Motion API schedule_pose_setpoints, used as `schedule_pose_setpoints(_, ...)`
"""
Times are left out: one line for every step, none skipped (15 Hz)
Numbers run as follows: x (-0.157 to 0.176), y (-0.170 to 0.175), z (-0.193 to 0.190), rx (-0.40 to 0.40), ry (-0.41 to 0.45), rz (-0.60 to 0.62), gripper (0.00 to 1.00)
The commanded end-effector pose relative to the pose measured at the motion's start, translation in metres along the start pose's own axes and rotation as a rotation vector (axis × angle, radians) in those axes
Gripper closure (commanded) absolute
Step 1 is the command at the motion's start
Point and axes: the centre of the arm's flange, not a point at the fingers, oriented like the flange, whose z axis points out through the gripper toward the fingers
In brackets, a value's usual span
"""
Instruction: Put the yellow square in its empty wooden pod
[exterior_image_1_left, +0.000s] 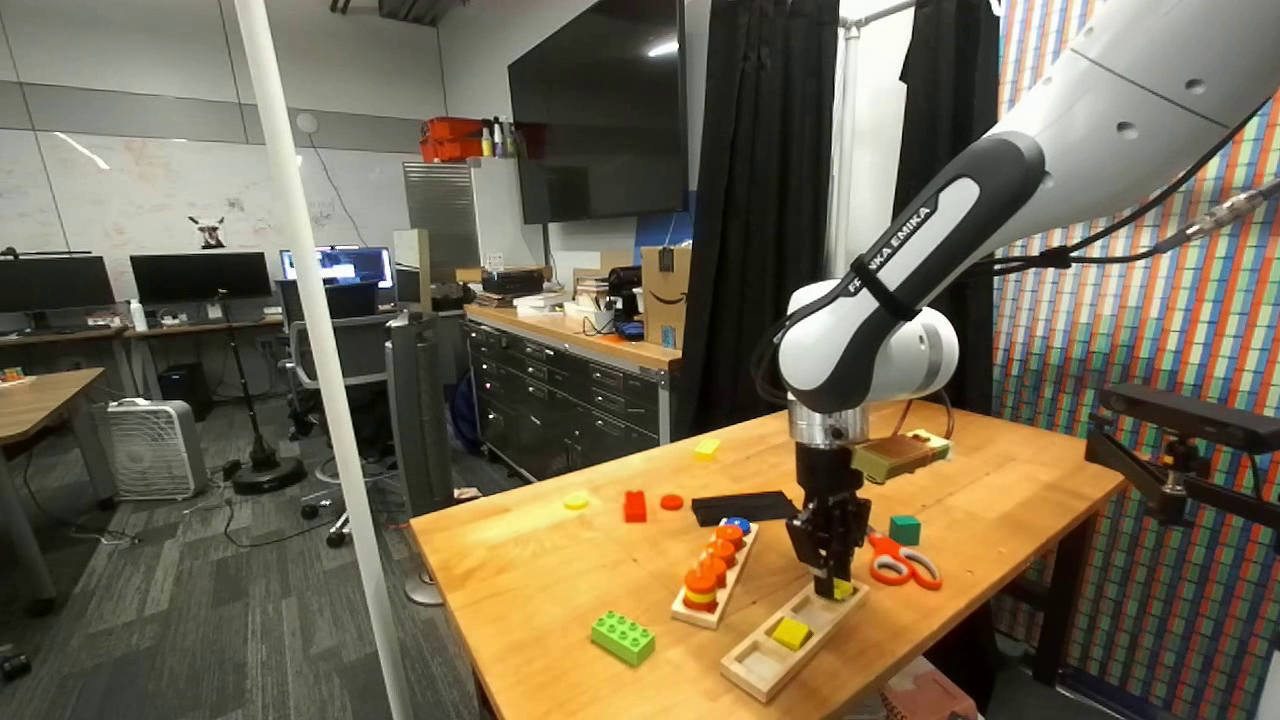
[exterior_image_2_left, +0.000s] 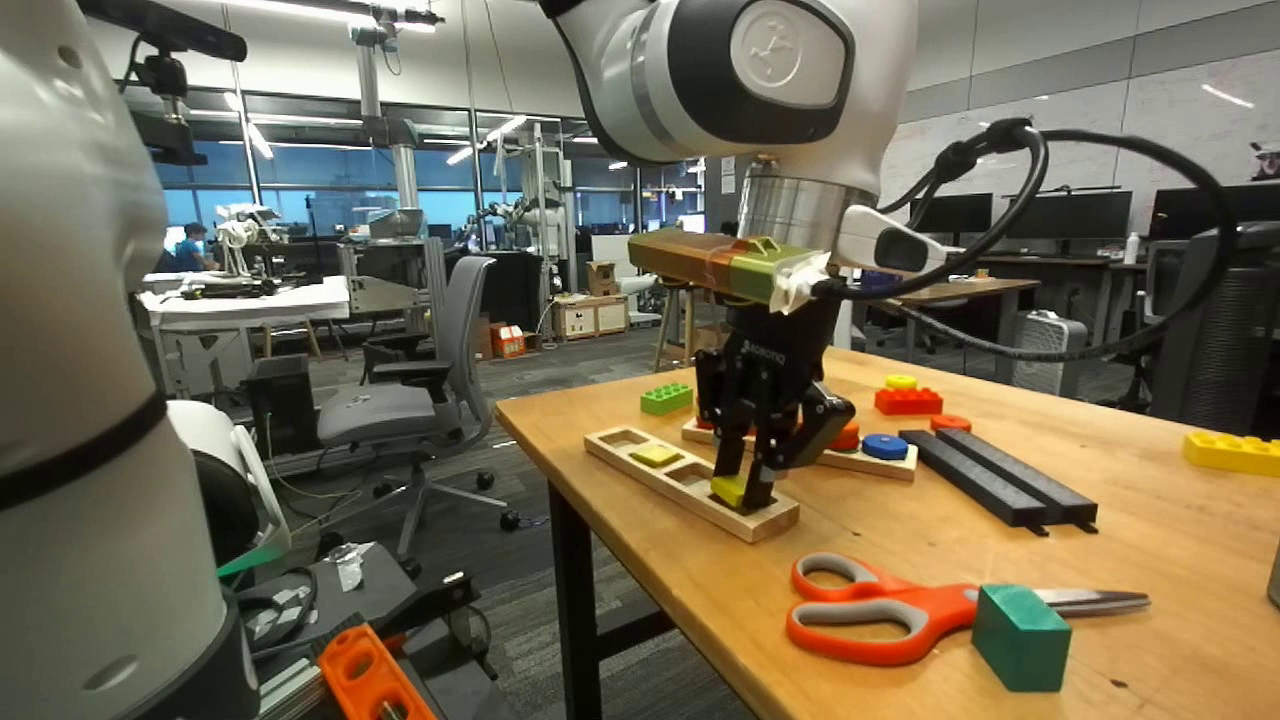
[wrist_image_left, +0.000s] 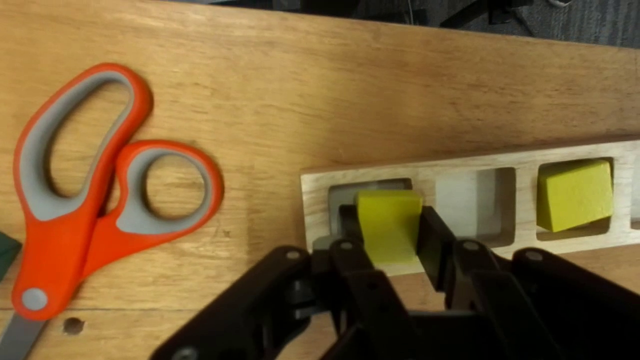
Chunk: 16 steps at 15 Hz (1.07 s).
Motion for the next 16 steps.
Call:
schedule_pose_setpoints(-0.014,-0.005,-0.005,0.014,0.038,0.013,0.79)
schedule_pose_setpoints(-0.013,-0.004,-0.004,0.016,0.037,0.014,0.79)
schedule_pose_setpoints(-0.013,-0.004,-0.004,0.019,0.037,0.017,0.61)
schedule_pose_setpoints(-0.013,-0.004,-0.004,0.018,0.034,0.017,0.4)
schedule_pose_setpoints(-0.012,-0.005,-0.003,0.013,0.032,0.02,0.37)
schedule_pose_setpoints(-0.012,-0.005,-0.004,0.012,0.032,0.02,0.36)
schedule_pose_setpoints(-0.011,-0.005,-0.003,0.012,0.032,0.021,0.29)
schedule_pose_setpoints(-0.011,-0.005,-0.003,0.011,0.032,0.021,0.23)
schedule_pose_setpoints(-0.011,-0.005,-0.004,0.012,0.032,0.022,0.14)
schedule_pose_setpoints(-0.011,-0.005,-0.005,0.01,0.032,0.022,0.07)
schedule_pose_setpoints(-0.012,-0.007,-0.01,0.003,0.037,0.024,0.01)
schedule_pose_setpoints(-0.013,-0.008,-0.016,0.0,0.04,0.026,0.0)
schedule_pose_setpoints(-0.016,-0.012,-0.024,-0.009,0.046,0.027,0.0)
schedule_pose_setpoints(-0.019,-0.016,-0.033,-0.02,0.051,0.023,0.0)
schedule_pose_setpoints(-0.021,-0.02,-0.043,-0.031,0.058,0.022,0.0)
schedule_pose_setpoints(-0.026,-0.026,-0.056,-0.045,0.075,0.033,0.0)
